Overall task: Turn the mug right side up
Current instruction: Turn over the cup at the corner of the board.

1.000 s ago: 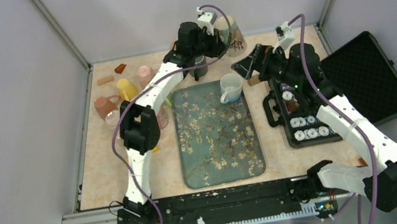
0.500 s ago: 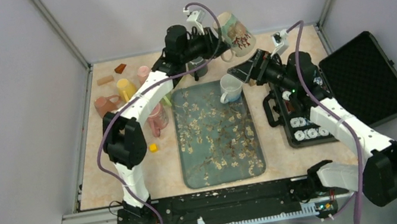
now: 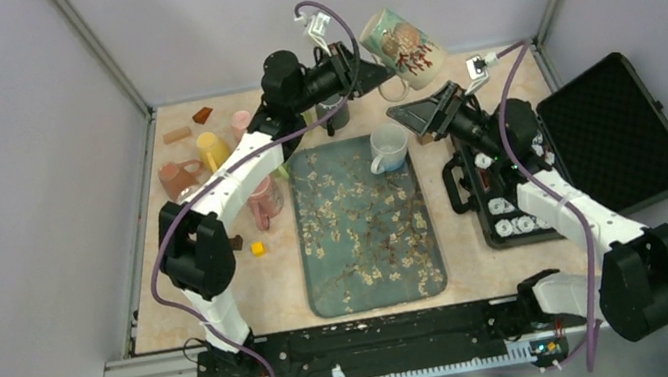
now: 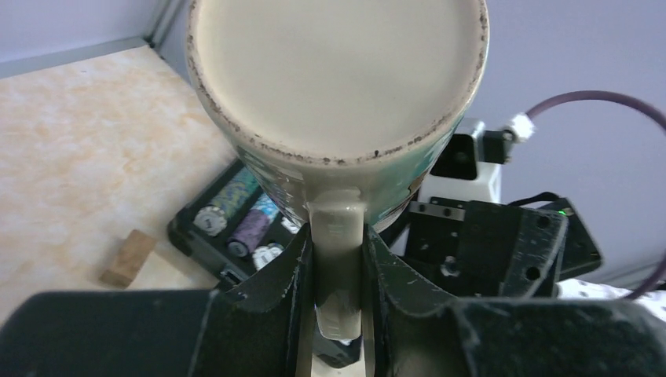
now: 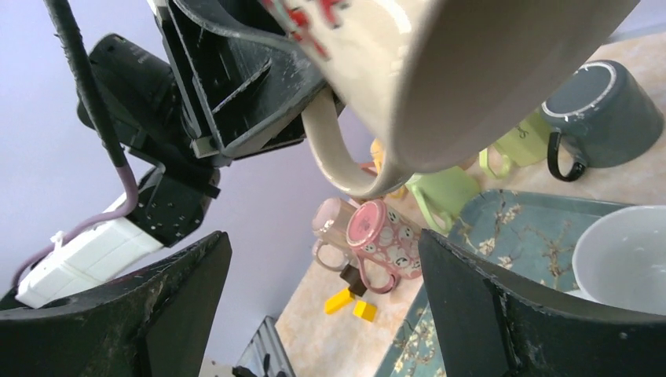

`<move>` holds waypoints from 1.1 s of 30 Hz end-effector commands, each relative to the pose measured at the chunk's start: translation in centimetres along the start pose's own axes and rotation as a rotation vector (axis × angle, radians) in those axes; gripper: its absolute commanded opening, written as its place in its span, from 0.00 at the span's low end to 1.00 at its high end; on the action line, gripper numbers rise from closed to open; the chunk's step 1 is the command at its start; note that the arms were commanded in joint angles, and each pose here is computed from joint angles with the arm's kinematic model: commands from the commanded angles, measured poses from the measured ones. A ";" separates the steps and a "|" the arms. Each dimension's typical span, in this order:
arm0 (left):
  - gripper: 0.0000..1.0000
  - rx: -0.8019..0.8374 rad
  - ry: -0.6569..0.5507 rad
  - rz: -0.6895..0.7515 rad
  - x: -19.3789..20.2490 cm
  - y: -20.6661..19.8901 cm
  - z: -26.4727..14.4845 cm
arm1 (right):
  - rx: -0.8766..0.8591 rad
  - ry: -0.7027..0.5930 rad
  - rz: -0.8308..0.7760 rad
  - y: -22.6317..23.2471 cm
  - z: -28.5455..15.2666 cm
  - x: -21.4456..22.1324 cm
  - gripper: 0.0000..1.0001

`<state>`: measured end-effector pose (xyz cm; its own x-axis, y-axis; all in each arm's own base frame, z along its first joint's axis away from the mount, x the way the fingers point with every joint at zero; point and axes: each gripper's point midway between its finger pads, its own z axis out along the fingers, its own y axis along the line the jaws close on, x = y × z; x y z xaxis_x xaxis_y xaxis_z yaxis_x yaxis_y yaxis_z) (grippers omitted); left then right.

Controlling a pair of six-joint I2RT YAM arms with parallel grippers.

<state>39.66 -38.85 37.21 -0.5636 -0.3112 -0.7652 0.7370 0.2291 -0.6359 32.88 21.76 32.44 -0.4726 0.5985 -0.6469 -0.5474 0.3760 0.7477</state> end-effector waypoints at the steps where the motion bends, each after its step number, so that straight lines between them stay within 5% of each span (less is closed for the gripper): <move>1: 0.00 0.290 -0.172 0.111 -5.9 -11.1 -2.5 | -0.153 -0.089 -0.020 2.9 -0.1 -2.3 0.88; 27: 0.00 0.402 -0.154 -0.046 -2.5 -13.3 -2.5 | -0.200 -0.186 -0.040 4.9 -0.1 -4.9 0.49; 33: 0.00 0.399 -0.148 -0.053 -1.7 -13.3 -2.8 | -0.171 -0.197 -0.062 4.8 -0.2 -5.2 0.46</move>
<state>34.84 -40.45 39.73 -0.6772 -0.3956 -0.6204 0.6832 -0.0252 -0.7298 33.01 21.37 35.56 -0.4244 0.6796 -0.5984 -0.6111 0.2727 0.7431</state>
